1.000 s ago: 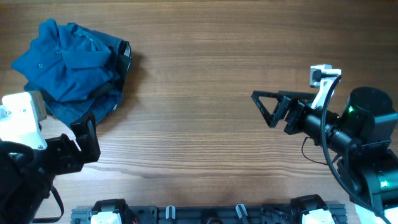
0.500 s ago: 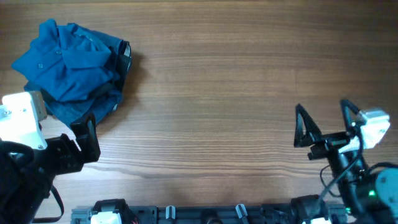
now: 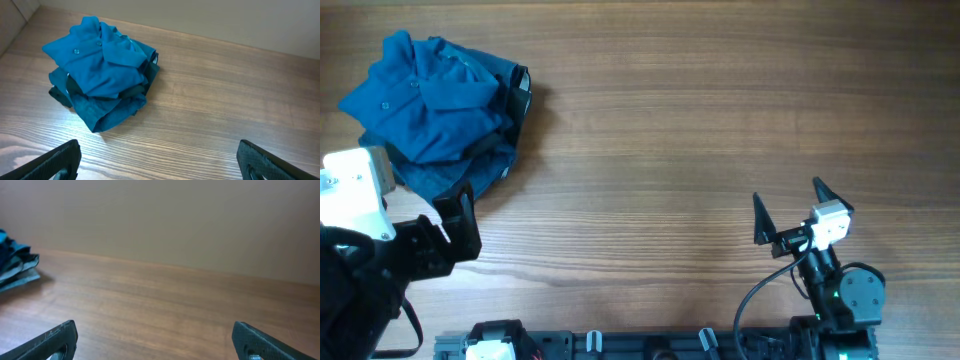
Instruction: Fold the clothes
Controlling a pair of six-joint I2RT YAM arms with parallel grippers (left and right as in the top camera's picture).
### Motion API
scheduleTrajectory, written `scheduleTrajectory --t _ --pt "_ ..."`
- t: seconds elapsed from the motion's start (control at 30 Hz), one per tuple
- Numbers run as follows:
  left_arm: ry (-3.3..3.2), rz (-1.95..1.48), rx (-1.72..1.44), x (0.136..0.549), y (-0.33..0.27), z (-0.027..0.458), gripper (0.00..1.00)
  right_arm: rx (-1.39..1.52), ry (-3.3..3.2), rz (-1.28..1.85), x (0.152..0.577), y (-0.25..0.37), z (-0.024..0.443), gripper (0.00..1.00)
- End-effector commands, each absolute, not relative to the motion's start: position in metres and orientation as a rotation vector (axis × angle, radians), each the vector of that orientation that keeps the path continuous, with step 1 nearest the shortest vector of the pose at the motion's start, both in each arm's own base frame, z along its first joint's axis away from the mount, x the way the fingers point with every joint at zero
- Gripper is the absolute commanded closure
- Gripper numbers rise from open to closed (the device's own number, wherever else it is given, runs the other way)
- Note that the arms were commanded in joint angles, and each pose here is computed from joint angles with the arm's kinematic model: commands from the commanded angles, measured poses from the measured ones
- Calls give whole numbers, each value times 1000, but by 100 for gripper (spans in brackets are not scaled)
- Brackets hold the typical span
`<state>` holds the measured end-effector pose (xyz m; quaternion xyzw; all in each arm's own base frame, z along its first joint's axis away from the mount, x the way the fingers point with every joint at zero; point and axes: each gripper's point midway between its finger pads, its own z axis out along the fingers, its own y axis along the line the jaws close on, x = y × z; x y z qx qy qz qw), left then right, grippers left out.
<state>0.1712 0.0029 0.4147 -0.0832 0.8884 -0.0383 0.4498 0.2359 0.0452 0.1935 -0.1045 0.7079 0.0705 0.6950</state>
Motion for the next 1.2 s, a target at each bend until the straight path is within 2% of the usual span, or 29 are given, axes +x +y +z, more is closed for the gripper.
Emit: scheduleTrajectory --t 0.0,0.93,1.07,1.17 --pt "2189 -99 -209 170 2 416 0 -279 1550 215 236 56 184 0" --pt "2180 -86 -202 168 4 417 0 -304 1518 218 237 59 181 0" --pt "1993 -90 -181 193 5 439 0 -304 1519 218 237 59 181 0" --pt "1859 -178 -104 213 -10 426 0 -304 1519 218 237 59 181 0"
